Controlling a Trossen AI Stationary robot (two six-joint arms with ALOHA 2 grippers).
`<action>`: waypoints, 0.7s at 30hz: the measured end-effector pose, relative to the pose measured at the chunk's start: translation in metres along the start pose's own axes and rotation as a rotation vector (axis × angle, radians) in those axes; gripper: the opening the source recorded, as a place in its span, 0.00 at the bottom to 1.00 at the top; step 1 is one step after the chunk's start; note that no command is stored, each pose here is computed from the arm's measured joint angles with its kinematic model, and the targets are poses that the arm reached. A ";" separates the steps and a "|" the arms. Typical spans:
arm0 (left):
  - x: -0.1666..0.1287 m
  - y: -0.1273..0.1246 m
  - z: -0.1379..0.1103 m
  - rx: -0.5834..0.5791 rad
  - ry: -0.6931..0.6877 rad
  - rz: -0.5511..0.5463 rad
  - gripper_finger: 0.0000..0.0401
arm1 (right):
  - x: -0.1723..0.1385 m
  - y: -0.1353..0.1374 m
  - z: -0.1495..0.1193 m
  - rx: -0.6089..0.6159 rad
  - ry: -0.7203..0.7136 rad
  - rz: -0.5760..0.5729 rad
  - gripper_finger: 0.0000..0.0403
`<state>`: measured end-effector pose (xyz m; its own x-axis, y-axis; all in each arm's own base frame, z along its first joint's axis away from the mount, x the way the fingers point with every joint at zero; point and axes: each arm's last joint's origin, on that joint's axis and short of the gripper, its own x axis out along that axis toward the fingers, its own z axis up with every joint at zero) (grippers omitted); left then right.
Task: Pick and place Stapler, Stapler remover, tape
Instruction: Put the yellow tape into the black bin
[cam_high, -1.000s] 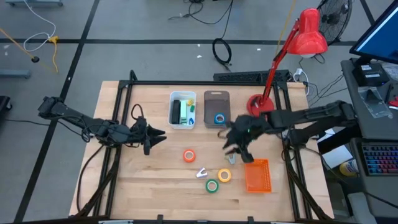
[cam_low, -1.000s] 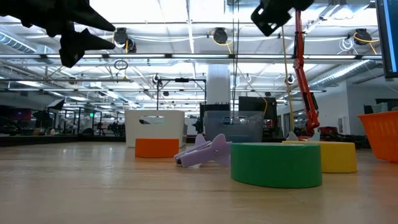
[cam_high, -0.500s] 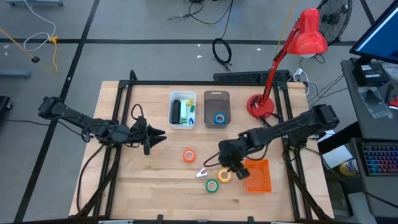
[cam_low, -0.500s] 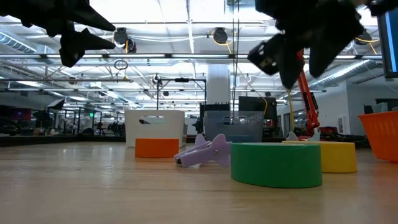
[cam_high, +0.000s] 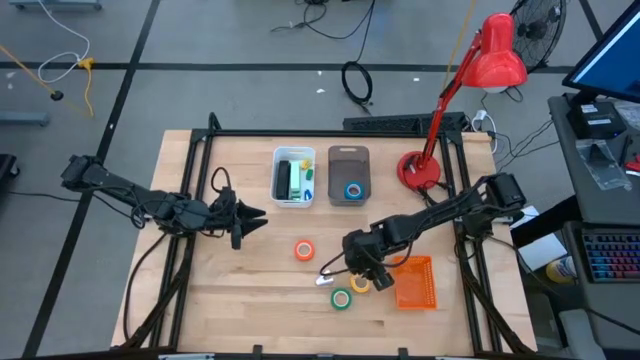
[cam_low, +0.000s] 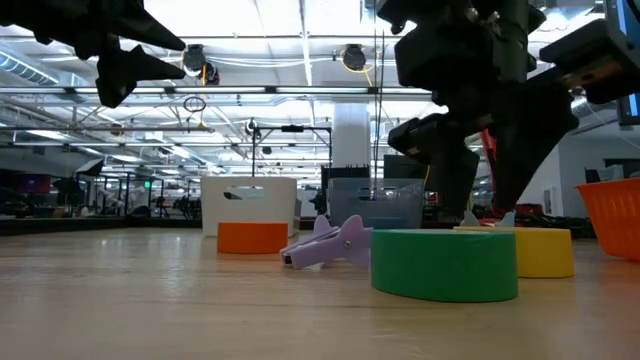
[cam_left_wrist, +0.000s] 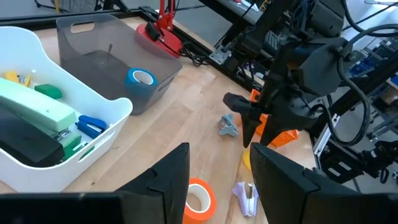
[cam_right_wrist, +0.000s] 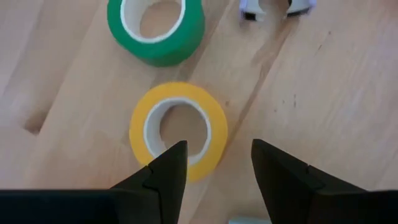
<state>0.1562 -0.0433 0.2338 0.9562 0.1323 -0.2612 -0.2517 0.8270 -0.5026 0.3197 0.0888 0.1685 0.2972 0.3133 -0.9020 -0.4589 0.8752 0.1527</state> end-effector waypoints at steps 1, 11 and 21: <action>0.000 0.000 0.000 0.004 0.000 0.000 0.42 | 0.001 0.000 0.000 0.001 -0.004 0.000 0.43; 0.000 0.000 0.000 0.047 -0.001 0.000 0.42 | 0.005 -0.002 0.000 -0.016 0.005 -0.026 0.42; 0.000 0.000 0.000 0.072 -0.001 0.001 0.42 | 0.006 -0.002 0.000 -0.016 0.005 -0.017 0.42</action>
<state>0.1563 -0.0433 0.2338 0.9562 0.1333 -0.2607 -0.2409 0.8641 -0.4419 0.3224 0.0890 0.1633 0.3007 0.2969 -0.9063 -0.4669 0.8745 0.1315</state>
